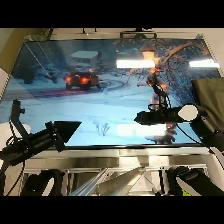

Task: Fold the shirts.

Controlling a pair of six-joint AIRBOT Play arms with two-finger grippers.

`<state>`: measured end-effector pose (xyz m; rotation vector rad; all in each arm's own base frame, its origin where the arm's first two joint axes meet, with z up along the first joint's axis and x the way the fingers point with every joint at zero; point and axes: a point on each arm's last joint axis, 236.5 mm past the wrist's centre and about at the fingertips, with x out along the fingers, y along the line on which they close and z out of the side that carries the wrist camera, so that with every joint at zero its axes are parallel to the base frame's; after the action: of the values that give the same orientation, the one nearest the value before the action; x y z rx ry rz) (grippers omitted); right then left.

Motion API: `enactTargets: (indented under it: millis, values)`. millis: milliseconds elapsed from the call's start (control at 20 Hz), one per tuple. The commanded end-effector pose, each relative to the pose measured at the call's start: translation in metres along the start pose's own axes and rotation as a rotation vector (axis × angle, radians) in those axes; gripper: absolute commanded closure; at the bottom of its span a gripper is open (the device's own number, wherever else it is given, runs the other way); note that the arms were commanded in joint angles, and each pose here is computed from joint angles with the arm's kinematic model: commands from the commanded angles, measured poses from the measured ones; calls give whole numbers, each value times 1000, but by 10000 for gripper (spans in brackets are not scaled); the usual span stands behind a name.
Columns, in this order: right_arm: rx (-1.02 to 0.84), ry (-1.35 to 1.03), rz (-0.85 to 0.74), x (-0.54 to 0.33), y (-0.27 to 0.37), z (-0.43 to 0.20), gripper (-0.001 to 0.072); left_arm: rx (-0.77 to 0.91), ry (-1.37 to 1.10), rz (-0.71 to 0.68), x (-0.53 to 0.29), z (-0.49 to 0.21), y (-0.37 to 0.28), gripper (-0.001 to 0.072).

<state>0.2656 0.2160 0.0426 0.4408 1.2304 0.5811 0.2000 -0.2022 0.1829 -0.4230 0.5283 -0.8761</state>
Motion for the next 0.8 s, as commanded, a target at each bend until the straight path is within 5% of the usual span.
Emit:
enactTargets:
  millis: [0, 150, 200, 250, 300, 350, 500, 750]
  values:
    - [3, -35, 2, 1, 0, 9, 691, -31, -134, 62, -3, 32, 15, 710]
    - [6, -48, 3, 0, 0, 12, 689, -62, -213, 473, -47, 69, 104, 690]
    - [4, -46, 2, 0, 0, 12, 677, -15, -186, 671, -79, 78, 142, 380]
    - [-11, -45, 2, 0, 0, 11, 529, 1, -167, 844, -114, 87, 174, 19]
    - [-16, -43, 2, 0, 0, 11, 318, -29, -148, 1015, -156, 90, 206, -7]
    - [-16, -45, 3, 0, 0, 11, 254, -82, -135, 1163, -198, 89, 235, -6]
    - [-15, -65, 2, 0, 0, 16, 254, -400, -189, 1443, -315, 54, 310, -5]
    - [-18, -73, -1, 0, -1, 18, 254, -977, -74, 1464, -383, -92, 370, -3]
